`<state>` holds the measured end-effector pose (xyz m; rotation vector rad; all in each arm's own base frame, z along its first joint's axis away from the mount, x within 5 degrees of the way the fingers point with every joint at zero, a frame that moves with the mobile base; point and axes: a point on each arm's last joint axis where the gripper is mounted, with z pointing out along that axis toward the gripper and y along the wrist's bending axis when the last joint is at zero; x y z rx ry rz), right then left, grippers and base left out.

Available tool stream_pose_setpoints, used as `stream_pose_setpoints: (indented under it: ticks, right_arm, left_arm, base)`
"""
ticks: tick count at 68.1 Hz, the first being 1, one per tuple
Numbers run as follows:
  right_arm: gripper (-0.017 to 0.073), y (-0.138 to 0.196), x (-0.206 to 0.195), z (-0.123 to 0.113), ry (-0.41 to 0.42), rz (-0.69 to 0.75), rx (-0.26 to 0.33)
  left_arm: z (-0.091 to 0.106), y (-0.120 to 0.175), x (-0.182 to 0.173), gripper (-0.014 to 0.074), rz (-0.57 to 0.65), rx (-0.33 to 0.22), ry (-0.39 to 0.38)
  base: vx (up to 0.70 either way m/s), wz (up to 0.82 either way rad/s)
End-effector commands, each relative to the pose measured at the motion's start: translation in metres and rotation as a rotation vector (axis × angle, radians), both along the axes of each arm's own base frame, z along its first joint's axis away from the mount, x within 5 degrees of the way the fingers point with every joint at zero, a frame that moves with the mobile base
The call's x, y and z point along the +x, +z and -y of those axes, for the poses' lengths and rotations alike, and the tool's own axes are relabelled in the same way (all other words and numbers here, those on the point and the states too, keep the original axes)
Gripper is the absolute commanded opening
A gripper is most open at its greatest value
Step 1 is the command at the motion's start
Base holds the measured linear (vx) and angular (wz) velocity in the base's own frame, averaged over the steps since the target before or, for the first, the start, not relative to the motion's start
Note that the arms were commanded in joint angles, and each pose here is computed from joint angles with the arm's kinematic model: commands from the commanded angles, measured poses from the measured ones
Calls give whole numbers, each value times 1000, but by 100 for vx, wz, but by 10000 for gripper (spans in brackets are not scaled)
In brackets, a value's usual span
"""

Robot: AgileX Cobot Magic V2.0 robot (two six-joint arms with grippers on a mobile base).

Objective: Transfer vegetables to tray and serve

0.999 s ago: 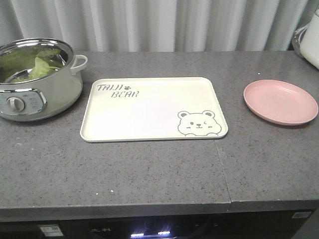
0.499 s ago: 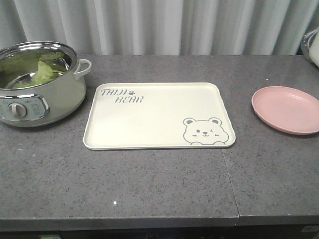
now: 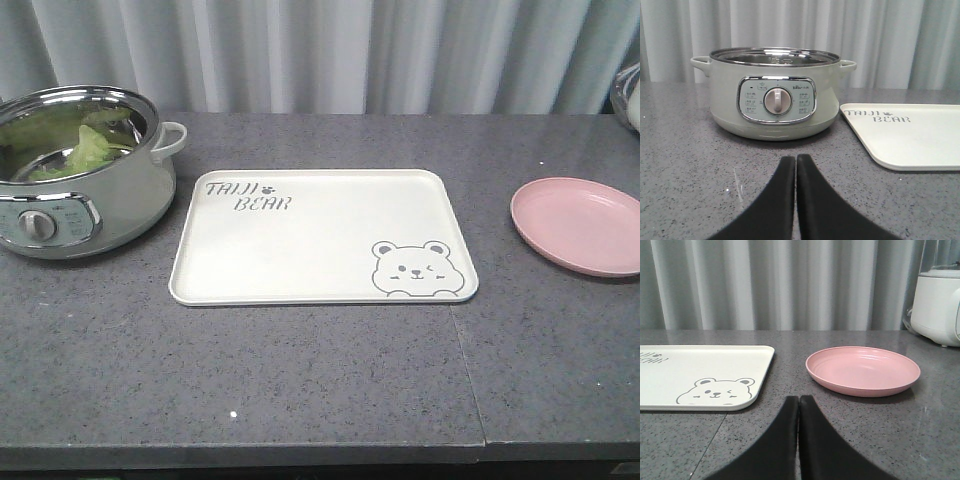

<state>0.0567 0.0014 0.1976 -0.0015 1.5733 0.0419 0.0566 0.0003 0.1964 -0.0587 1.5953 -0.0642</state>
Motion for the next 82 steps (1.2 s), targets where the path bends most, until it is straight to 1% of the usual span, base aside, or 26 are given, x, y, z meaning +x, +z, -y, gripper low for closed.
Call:
stream_pose_setpoints:
  ticks: [1, 82]
  right_arm:
    - [-3, 4, 1, -1, 7, 59, -8]
    - [-3, 4, 1, -1, 7, 59, -8]
  left_arm:
    - [1, 4, -1, -6, 74, -4, -12]
    - [1, 4, -1, -6, 74, -4, -12]
  base:
    - [0, 0]
    - [0, 0]
